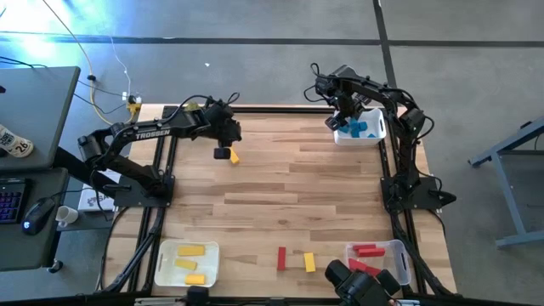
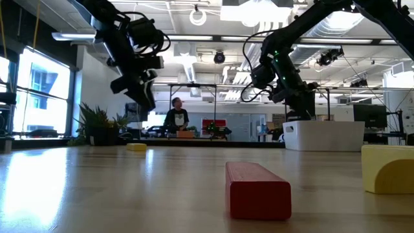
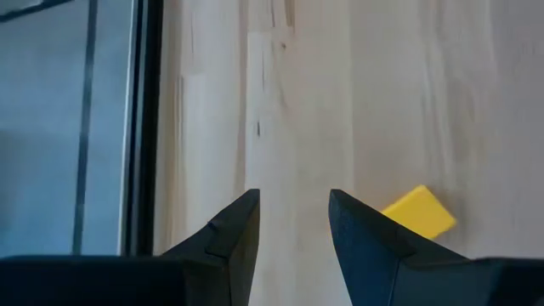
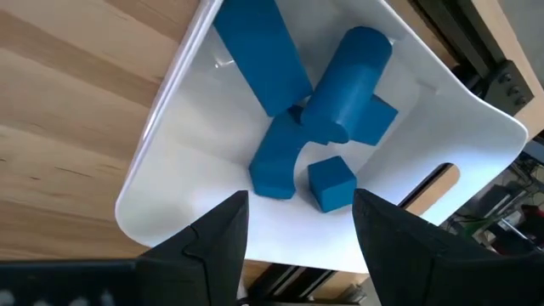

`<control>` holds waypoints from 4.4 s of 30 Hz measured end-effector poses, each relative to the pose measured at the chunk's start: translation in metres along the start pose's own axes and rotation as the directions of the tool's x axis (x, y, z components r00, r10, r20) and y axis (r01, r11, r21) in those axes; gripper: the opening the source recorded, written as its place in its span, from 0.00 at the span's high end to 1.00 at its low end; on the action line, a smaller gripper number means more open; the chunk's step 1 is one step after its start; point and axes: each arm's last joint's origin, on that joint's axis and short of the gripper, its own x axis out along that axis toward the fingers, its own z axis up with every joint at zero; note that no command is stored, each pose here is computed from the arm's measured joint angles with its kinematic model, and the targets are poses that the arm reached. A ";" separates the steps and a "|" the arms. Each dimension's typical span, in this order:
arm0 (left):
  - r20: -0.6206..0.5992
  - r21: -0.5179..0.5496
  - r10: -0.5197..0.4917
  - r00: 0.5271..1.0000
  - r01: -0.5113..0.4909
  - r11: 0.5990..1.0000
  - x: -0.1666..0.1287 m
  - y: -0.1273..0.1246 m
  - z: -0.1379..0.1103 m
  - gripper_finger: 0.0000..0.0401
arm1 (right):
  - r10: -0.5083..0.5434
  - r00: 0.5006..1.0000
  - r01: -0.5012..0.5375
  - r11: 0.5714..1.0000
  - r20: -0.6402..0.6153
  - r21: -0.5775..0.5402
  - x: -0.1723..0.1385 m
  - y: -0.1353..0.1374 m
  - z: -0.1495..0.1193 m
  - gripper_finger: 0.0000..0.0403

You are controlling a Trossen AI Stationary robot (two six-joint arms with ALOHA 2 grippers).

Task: Sort & place blocks by color
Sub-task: Put the yellow block into the bottom white bin

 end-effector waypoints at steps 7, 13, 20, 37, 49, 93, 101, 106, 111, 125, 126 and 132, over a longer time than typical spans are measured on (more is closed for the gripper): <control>-0.003 0.151 0.002 1.000 -0.001 0.988 0.002 0.000 0.000 0.68 | 0.001 1.000 -0.001 1.000 0.000 0.002 0.000 0.000 0.000 0.51; -0.022 0.330 -0.020 1.000 0.026 0.944 0.008 -0.004 0.001 0.68 | 0.001 1.000 -0.001 1.000 -0.001 0.000 0.000 0.000 0.000 0.51; 0.009 0.352 -0.035 0.999 0.030 0.935 0.007 -0.014 0.010 0.68 | 0.001 1.000 -0.001 1.000 0.000 0.007 0.000 0.000 0.000 0.51; 0.048 0.419 -0.055 0.997 0.030 0.908 0.005 -0.032 0.024 0.68 | 0.046 0.999 -0.046 0.999 -0.010 0.023 0.000 0.002 -0.001 0.51; -0.156 0.538 -0.125 0.980 0.190 0.821 0.021 -0.045 0.011 0.68 | 0.039 0.999 -0.039 0.999 -0.003 -0.027 -0.004 0.017 -0.004 0.51; -0.345 0.558 -0.076 0.935 0.270 0.785 0.083 -0.070 0.008 0.68 | 0.027 0.999 -0.021 0.992 0.044 -0.122 -0.008 0.035 -0.005 0.51; -0.228 0.541 -0.288 0.930 0.367 0.756 0.072 -0.092 0.021 0.77 | 0.067 0.997 -0.062 0.991 0.036 -0.122 -0.008 0.036 -0.005 0.51; -0.196 0.513 -0.325 0.925 0.379 0.770 0.068 -0.112 0.031 0.80 | 0.104 0.994 -0.101 0.988 0.025 -0.115 -0.008 0.038 -0.005 0.51; -0.171 0.550 -0.334 0.927 0.371 0.748 0.064 -0.130 0.039 0.79 | 0.141 0.990 -0.139 0.986 0.015 -0.092 -0.008 0.039 -0.006 0.51; -0.165 0.612 -0.223 0.961 0.277 0.740 0.058 -0.143 0.057 0.57 | 0.148 0.989 -0.144 0.981 0.015 -0.126 -0.012 0.058 -0.012 0.51; -0.162 0.599 -0.221 0.962 0.274 0.752 0.059 -0.141 0.058 0.56 | 0.146 0.989 -0.143 0.981 0.017 -0.131 -0.012 0.060 -0.012 0.51; -0.165 0.544 -0.200 0.966 0.258 0.798 0.061 -0.132 0.056 0.57 | 0.137 0.990 -0.130 0.977 0.026 -0.170 -0.014 0.070 -0.015 0.51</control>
